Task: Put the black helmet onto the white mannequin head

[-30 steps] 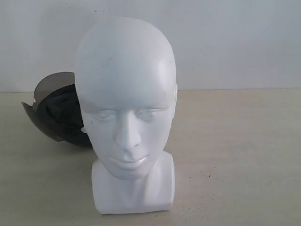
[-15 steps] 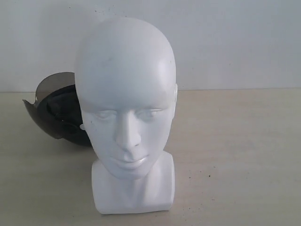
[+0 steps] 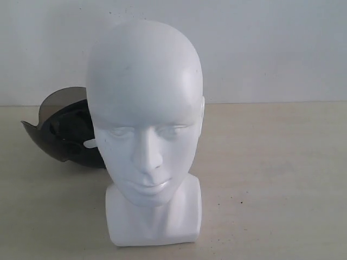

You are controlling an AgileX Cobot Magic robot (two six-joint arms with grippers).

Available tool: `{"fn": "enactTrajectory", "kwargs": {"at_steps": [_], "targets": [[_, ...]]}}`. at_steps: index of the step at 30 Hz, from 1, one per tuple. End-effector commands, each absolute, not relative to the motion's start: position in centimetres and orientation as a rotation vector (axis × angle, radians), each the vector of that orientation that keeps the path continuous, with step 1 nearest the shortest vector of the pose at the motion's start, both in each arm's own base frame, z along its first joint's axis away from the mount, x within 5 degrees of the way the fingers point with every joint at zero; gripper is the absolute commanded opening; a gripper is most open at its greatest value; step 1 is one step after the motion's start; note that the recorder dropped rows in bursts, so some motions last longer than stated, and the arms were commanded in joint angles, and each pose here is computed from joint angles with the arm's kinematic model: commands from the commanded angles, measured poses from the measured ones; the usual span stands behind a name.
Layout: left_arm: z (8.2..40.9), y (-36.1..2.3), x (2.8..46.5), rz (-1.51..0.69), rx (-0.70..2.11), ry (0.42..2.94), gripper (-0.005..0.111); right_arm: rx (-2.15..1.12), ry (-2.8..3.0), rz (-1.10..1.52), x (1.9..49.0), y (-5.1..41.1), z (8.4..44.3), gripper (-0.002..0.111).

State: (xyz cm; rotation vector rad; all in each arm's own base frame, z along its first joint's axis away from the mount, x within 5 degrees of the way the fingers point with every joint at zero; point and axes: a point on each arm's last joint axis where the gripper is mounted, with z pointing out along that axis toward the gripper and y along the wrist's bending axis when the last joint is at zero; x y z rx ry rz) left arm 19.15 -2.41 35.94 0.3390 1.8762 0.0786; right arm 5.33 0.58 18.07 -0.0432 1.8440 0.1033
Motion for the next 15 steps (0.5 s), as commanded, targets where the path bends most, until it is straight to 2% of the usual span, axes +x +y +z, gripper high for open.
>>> {"fn": "enactTrajectory", "kwargs": {"at_steps": [1,11,15], "targets": [[35.9,-2.5,20.8,0.106,0.401,1.991,0.004,-0.04,1.832,0.093,5.3,0.5,18.2,0.0],[34.5,-2.6,24.4,-0.005,0.277,2.097,0.004,-0.04,1.832,0.093,5.3,0.5,18.2,0.0],[34.1,-1.9,25.5,0.014,0.285,2.187,0.004,-0.04,1.832,0.093,5.3,0.5,18.2,0.0]]}}
